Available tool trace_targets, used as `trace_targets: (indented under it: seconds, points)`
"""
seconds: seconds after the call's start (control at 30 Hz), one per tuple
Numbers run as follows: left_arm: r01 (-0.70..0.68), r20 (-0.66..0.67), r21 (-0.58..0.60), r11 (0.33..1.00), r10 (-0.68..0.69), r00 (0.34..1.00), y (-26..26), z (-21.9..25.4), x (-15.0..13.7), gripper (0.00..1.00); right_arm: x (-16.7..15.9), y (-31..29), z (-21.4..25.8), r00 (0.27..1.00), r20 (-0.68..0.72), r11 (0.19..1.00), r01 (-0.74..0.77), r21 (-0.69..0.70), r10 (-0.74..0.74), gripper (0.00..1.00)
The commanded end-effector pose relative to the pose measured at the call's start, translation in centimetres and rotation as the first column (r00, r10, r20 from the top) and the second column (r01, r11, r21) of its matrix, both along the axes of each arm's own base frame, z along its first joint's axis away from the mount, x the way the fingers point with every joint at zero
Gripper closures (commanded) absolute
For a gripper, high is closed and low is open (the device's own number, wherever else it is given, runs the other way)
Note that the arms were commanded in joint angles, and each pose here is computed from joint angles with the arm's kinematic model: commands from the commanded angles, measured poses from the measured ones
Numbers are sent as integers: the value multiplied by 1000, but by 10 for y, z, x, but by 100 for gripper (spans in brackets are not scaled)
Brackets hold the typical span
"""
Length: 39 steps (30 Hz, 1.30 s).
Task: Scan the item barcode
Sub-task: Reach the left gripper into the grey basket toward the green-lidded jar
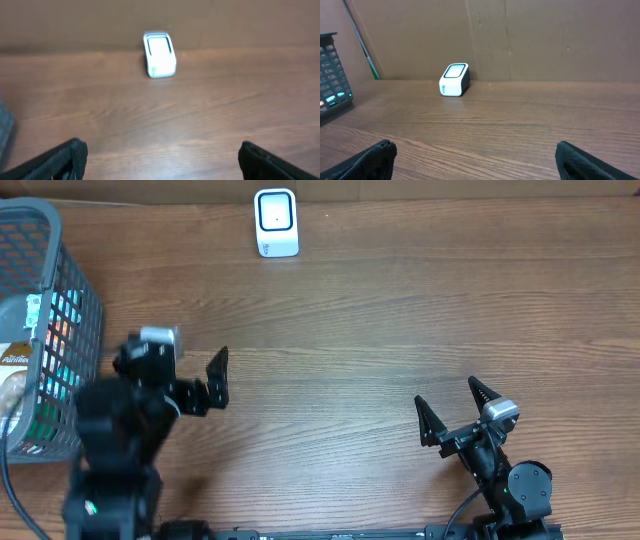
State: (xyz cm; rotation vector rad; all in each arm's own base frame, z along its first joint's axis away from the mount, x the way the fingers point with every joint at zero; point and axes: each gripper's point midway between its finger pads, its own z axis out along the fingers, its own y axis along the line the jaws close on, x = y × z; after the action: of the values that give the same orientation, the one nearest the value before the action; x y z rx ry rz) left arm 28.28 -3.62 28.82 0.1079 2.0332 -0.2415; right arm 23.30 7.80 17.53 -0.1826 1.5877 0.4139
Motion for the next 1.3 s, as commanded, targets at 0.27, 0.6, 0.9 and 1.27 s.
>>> trace_targets:
  seconds: [0.27,0.6,0.9,1.27]
  points:
    - [20,-418,-62,998,-44,908,-8,3,36,1,0,0,-2,1000,2,1000,3,6,-3,0]
    - [13,-644,-83,996,-64,763,-11,-71,65,22,0,0,-2,1000,2,1000,3,6,-3,0]
    - [-365,-505,-13,931,309,806,53,48,76,19,0,0,-2,1000,2,1000,3,6,-3,0]
    - [-904,-435,-101,416,799,416,228,107,-4,0,0,0,-2,1000,2,1000,3,6,-4,0]
